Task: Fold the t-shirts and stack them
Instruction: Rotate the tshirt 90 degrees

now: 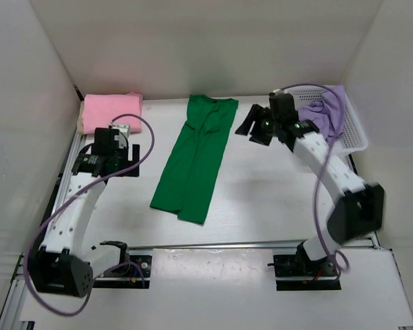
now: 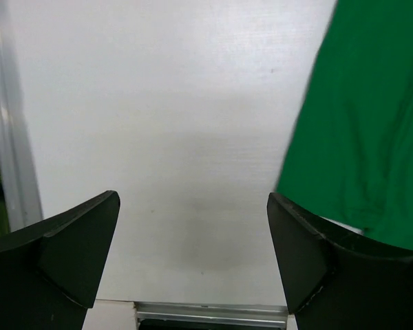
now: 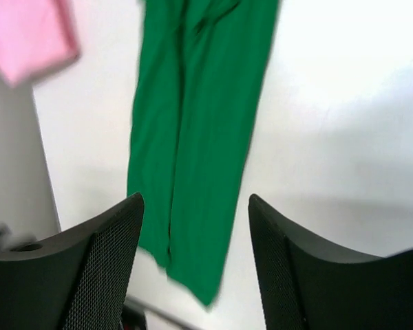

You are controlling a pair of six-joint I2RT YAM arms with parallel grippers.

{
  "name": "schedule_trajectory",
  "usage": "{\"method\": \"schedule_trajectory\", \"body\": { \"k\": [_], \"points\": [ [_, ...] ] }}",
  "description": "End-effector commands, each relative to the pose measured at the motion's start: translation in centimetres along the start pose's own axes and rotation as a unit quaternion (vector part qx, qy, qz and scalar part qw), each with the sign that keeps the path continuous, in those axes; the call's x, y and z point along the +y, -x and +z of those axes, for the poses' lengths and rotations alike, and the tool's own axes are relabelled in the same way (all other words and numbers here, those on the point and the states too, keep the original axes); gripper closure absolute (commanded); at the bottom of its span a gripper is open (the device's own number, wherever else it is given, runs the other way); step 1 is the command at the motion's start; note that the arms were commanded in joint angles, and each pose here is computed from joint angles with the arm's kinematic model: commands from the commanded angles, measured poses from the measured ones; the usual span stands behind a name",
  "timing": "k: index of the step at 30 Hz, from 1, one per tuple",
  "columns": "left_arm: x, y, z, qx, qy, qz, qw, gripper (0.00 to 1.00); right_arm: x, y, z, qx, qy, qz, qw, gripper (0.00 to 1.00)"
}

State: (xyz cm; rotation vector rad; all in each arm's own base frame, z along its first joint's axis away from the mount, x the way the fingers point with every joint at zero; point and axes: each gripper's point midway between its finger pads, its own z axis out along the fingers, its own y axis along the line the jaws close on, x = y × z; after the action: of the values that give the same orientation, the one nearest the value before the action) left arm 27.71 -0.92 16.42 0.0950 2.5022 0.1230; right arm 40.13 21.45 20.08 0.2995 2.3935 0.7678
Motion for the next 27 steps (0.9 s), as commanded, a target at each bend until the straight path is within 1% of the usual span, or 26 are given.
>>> {"method": "schedule_trajectory", "body": {
  "k": [1,2,3,4,5,6,7,9,10,11,12,13,15,17,18,19,21,22,23,24,25,26,27],
  "points": [
    [2.1,1.3,-5.5,-0.057,0.03,-0.017,0.998,0.0,-1.9,-5.1,-4.5,0.004,-0.039,-0.075,0.996,0.32],
    [2.4,1.0,-6.1,-0.06,0.033,-0.021,0.997,0.0,-1.1,-6.4,-6.9,-0.011,-0.021,-0.087,0.996,0.32],
    [2.3,0.7,-7.3,-0.076,0.028,-0.023,0.996,0.0,-3.9,-9.6,-6.5,0.011,-0.043,-0.081,0.996,0.3],
    [2.1,-0.9,-7.1,-0.057,0.018,-0.023,0.998,0.0,-3.5,-11.0,-8.1,-0.003,-0.027,-0.071,0.997,0.3],
    [1.6,-1.6,-7.2,-0.053,0.002,-0.026,0.998,0.0,-4.2,-12.4,-8.2,0.0,-0.027,-0.061,0.998,0.3],
    [0.2,-1.9,-7.7,-0.063,-0.037,-0.024,0.997,0.0,-6.4,-15.1,-7.6,0.021,-0.04,-0.051,0.998,0.3],
    [-0.2,-3.0,-7.4,-0.05,-0.053,-0.03,0.997,0.0,-6.1,-16.4,-8.2,0.025,-0.028,-0.035,0.999,0.3],
    [-0.7,-3.2,-7.7,-0.05,-0.076,-0.04,0.995,0.0,-6.9,-18.5,-8.1,0.041,-0.034,-0.025,0.998,0.3],
    [-0.5,-3.2,-7.7,-0.05,-0.072,-0.044,0.995,0.0,-7.5,-20.1,-7.9,0.055,-0.043,-0.028,0.997,0.3],
    [-0.4,-2.8,-7.4,-0.059,-0.072,-0.044,0.995,0.0,-7.5,-20.8,-7.8,0.059,-0.047,-0.013,0.997,0.3],
    [-0.1,-3.0,-6.6,-0.05,-0.06,-0.045,0.996,0.0,-7.2,-21.3,-7.6,0.061,-0.044,-0.009,0.997,0.3],
    [-0.2,-3.3,-5.9,-0.043,-0.056,-0.04,0.997,0.0,-7.1,-22.6,-7.2,0.078,-0.046,-0.012,0.996,0.3],
    [0.0,-5.0,-3.6,-0.002,-0.04,-0.035,0.999,0.0,-6.4,-24.0,-6.4,0.101,-0.04,0.013,0.994,0.3],
    [0.4,-7.3,-1.7,0.052,-0.014,-0.019,0.998,0.0,-5.5,-25.2,-4.7,0.128,-0.032,0.031,0.991,0.3],
    [0.8,-7.9,-1.4,0.06,-0.001,-0.017,0.998,0.0,-5.1,-25.9,-4.3,0.142,-0.033,0.055,0.988,0.3],
    [0.7,-8.4,-1.2,0.068,-0.001,-0.016,0.998,0.0,-4.2,-26.4,-3.2,0.151,-0.025,0.063,0.986,0.3],
    [0.7,-9.4,-1.1,0.065,-0.001,-0.017,0.998,0.0,-2.7,-26.9,-2.2,0.162,-0.008,0.08,0.983,0.3],
    [0.7,-9.5,-1.3,0.06,-0.001,-0.017,0.998,0.0,-2.6,-27.6,-1.1,0.171,-0.014,0.075,0.982,0.3],
    [0.9,-9.5,-1.6,0.047,0.005,-0.018,0.999,0.0,-0.8,-26.9,-0.7,0.171,-0.002,0.081,0.982,0.3],
    [0.9,-10.2,-1.7,0.053,0.005,-0.018,0.998,0.0,-0.3,-27.3,-0.3,0.181,-0.009,0.075,0.981,0.32],
    [0.9,-10.1,-1.9,0.047,0.005,-0.018,0.999,0.0,-0.2,-28.8,0.5,0.208,-0.024,0.073,0.975,0.32],
    [0.9,-10.4,-2.0,0.046,0.005,-0.018,0.999,0.0,1.1,-28.6,0.8,0.211,-0.022,0.069,0.975,0.34],
    [0.9,-10.4,-2.2,0.042,0.005,-0.019,0.999,0.0,0.7,-29.9,1.5,0.226,-0.04,0.061,0.971,0.39]
  ]
}}
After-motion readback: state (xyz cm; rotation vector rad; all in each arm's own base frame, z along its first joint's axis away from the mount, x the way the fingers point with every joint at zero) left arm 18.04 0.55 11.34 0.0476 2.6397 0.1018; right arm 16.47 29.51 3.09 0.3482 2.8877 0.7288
